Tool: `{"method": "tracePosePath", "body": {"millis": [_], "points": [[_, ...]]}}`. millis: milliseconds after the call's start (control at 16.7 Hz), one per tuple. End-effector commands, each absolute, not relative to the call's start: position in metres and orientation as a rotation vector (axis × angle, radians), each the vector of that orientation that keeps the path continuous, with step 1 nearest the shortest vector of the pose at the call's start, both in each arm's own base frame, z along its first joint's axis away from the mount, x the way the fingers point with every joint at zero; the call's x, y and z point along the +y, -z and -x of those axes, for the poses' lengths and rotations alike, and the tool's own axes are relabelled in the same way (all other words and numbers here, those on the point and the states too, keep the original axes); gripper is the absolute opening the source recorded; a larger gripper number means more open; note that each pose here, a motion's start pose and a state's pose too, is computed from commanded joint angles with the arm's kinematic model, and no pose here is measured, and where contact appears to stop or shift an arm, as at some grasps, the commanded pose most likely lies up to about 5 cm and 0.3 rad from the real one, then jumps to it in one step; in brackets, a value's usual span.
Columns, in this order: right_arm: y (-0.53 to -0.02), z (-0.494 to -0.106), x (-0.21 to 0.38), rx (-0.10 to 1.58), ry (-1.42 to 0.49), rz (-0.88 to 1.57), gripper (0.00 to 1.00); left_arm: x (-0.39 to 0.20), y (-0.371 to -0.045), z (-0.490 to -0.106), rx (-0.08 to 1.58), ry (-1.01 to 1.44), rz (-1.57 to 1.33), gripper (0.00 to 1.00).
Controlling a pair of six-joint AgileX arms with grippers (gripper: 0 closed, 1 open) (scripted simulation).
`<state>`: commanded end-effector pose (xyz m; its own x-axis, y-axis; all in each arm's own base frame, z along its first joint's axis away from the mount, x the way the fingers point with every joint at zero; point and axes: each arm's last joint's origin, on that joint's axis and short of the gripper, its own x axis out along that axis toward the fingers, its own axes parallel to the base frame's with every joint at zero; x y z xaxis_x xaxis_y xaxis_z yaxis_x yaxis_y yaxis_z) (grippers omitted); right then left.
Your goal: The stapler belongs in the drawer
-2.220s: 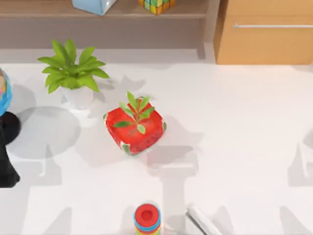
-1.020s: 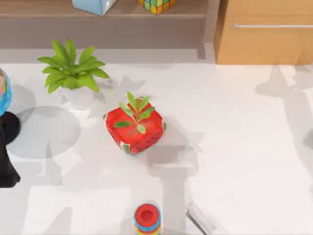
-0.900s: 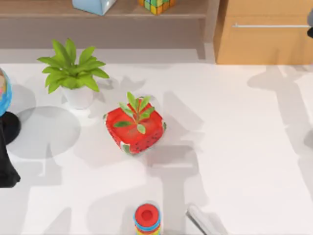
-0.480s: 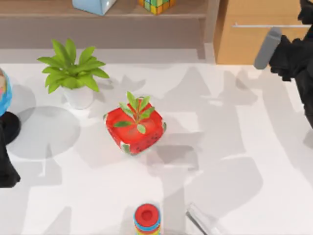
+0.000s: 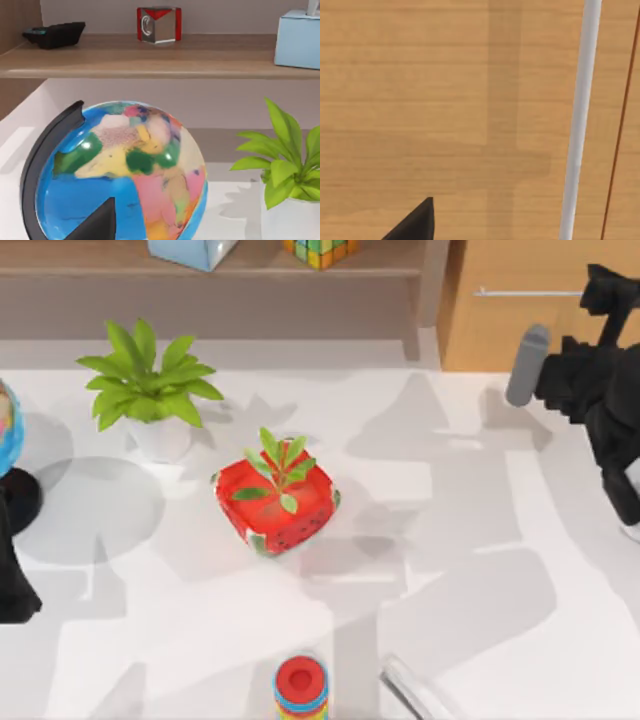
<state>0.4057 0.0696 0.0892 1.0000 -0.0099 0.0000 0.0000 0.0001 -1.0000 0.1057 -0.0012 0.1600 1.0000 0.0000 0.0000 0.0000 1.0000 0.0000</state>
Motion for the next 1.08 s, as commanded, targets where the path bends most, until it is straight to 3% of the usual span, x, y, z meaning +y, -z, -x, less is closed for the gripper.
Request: {"method": "tracePosePath", "body": {"millis": [720,1080], "points": [[-0.089,-0.431,0.069,0.008,0.008,1.571,1.00,-0.001,-0.160,-0.106,0.000,0.000,0.000,1.00],[-0.089,-0.431,0.069,0.008,0.008,1.571,0.55,-0.001,-0.160,-0.106,0.000,0.000,0.000,1.00]]}}
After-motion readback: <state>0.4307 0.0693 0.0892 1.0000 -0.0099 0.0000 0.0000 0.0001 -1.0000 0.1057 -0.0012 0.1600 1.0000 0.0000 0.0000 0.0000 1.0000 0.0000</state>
